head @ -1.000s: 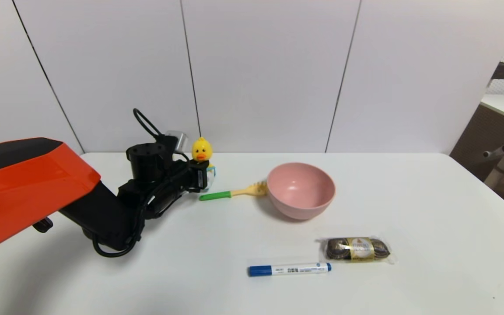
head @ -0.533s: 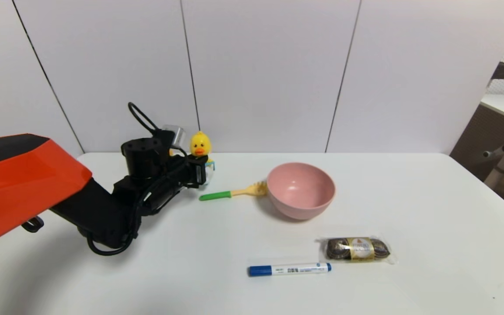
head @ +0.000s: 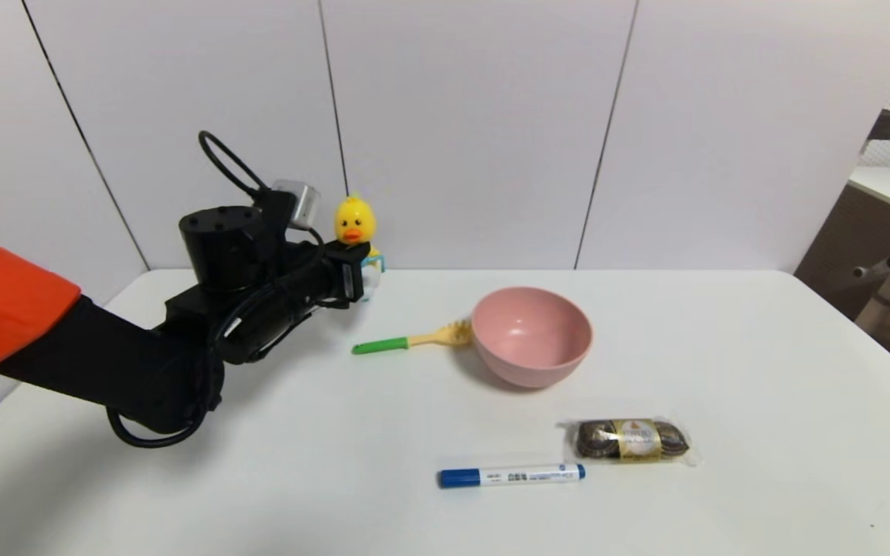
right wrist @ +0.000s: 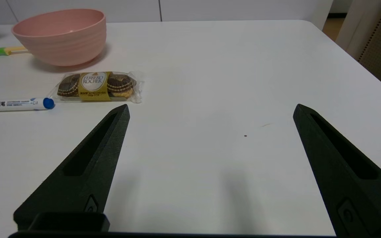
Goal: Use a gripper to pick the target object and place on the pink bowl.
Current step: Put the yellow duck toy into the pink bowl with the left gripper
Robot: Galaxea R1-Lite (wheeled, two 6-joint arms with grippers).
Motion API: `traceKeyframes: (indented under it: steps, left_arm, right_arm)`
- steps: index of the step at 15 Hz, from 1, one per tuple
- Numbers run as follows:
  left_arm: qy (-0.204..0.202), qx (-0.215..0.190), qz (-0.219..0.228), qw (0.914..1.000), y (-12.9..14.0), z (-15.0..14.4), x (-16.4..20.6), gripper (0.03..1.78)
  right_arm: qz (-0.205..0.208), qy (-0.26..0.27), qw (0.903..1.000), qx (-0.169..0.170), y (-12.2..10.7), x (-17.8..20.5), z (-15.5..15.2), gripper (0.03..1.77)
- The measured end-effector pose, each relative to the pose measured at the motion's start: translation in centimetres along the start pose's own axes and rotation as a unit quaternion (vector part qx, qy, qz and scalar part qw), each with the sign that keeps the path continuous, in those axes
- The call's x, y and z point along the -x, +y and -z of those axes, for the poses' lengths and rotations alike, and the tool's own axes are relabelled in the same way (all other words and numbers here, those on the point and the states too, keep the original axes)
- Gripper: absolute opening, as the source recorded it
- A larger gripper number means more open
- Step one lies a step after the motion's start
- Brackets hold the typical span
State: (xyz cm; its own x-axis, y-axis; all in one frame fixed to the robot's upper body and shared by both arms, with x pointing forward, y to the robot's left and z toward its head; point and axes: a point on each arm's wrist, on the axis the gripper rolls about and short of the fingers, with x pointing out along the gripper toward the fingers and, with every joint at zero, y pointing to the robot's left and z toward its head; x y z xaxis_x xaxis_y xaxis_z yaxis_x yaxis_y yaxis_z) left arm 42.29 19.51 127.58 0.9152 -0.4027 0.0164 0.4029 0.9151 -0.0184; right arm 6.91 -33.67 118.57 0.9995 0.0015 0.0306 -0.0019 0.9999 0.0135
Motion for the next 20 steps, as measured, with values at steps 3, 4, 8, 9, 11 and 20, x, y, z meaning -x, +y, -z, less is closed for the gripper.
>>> traceKeyframes:
  steps: [3, 4, 8, 9, 11, 20]
  left_arm:
    - [-0.008, -0.009, 0.049, 0.9987, -3.5, -1.9, 0.6, 0.38]
    - [-0.010, -0.010, 0.070, 0.9974, -5.0, -2.6, 0.7, 0.38]
    - [-0.029, -0.019, 0.146, 0.9886, -10.6, -4.2, 1.4, 0.38]
    - [-0.033, -0.023, 0.160, 0.9864, -11.6, -4.3, 1.5, 0.38]
    - [-0.030, -0.025, 0.184, 0.9822, -13.4, -3.9, 1.7, 0.38]
    - [-0.030, -0.022, 0.215, 0.9759, -17.5, -1.4, -2.0, 0.38]
  right_arm:
    - [0.000, 0.000, 1.0000, 0.000, 0.0, 0.0, 0.0, 1.71]
    - [0.000, 0.000, 1.0000, 0.000, 0.0, 0.0, 0.0, 1.71]
    - [0.001, 0.000, 1.0000, 0.000, 0.0, 0.0, 0.0, 1.71]
    - [0.000, 0.000, 1.0000, 0.000, 0.0, 0.0, 0.0, 1.71]
    - [0.000, 0.000, 1.0000, 0.000, 0.0, 0.0, 0.0, 1.71]
    - [0.000, 0.000, 1.0000, 0.000, 0.0, 0.0, 0.0, 1.71]
